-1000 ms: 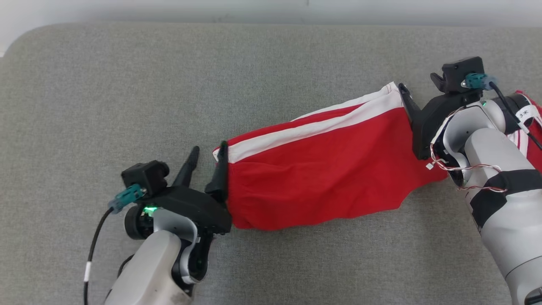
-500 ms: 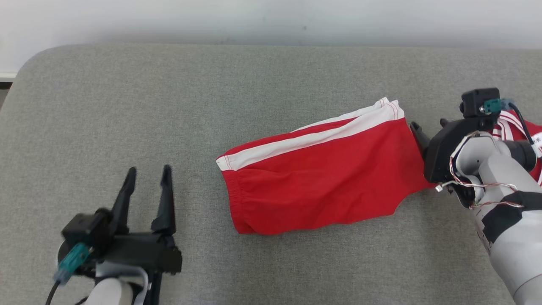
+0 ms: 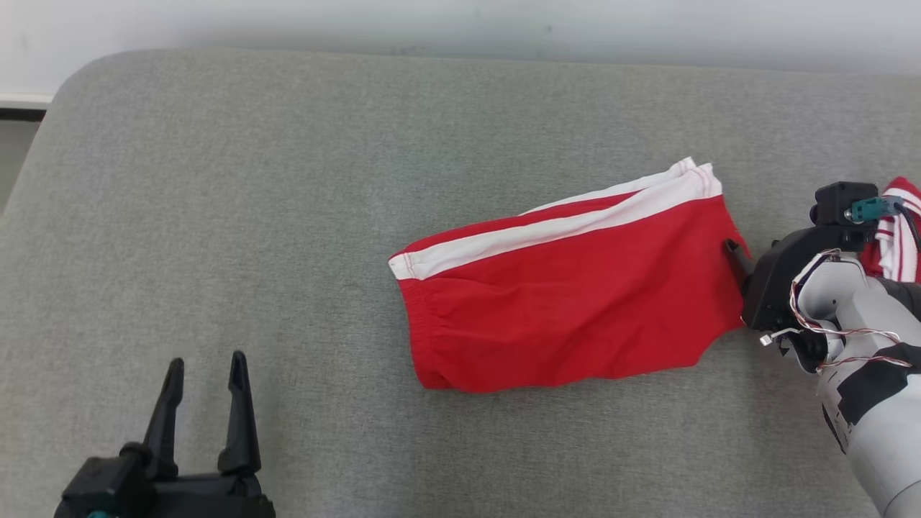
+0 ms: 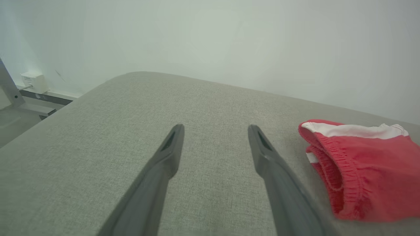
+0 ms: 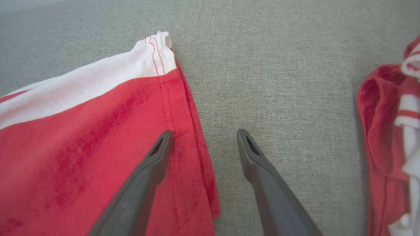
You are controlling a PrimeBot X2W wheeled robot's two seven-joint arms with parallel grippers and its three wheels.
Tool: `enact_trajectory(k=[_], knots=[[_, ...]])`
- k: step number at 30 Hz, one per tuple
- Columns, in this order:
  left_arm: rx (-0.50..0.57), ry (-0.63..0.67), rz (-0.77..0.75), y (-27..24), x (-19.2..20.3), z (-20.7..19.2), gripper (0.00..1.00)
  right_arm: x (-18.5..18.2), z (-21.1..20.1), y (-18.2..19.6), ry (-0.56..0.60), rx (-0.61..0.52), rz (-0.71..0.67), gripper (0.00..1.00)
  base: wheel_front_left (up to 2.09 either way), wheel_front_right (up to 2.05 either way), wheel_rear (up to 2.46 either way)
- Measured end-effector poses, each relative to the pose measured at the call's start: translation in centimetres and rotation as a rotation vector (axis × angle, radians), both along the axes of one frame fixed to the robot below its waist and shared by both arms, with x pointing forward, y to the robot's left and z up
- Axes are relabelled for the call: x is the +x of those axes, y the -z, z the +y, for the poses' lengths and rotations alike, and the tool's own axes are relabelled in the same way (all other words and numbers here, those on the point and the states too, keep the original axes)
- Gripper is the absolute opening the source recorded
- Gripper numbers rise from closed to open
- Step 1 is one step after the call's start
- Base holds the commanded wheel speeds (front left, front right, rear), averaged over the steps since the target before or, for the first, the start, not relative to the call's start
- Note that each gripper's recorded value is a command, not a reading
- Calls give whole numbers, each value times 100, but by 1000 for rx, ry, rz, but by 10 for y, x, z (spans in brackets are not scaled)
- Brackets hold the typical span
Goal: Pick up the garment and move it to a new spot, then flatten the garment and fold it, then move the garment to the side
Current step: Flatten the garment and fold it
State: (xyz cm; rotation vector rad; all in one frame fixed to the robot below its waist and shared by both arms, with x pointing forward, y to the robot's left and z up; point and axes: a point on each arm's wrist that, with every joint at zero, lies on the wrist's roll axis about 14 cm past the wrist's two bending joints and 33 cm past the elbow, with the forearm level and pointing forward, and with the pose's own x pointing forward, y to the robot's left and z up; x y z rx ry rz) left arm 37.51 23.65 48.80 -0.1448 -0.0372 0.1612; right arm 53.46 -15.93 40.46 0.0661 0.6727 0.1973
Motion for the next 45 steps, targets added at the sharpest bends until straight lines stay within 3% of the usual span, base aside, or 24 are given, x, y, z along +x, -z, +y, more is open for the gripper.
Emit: enact_trajectory(k=[11,12,13,14,23,31,39,45], knots=[[1,-33,35,10,-16,8,100,-1,17,19,-15,9,129,100,0,0,0],[-1,-32,35,10,-16,8,100,-1,19,20,-19,8,138,52,0,0,0],[-2,-32,36,11,-16,8,100,-1,19,20,-22,6,145,20,0,0,0],[-1,-33,37,11,-16,8,100,-1,20,21,-26,6,152,0,0,0,0],[-14,-27,34,12,-14,6,100,-2,20,14,-34,9,110,0,0,0,0],[-39,-2,12,6,-17,-6,100,-17,-22,-2,44,-12,17,0,0,0,0],[-62,24,-11,-1,-24,-18,100,-28,-74,-38,104,-109,-109,0,0,0,0],[-73,49,-39,-10,-28,-28,100,-31,-85,-66,86,-184,-187,0,0,0,0]])
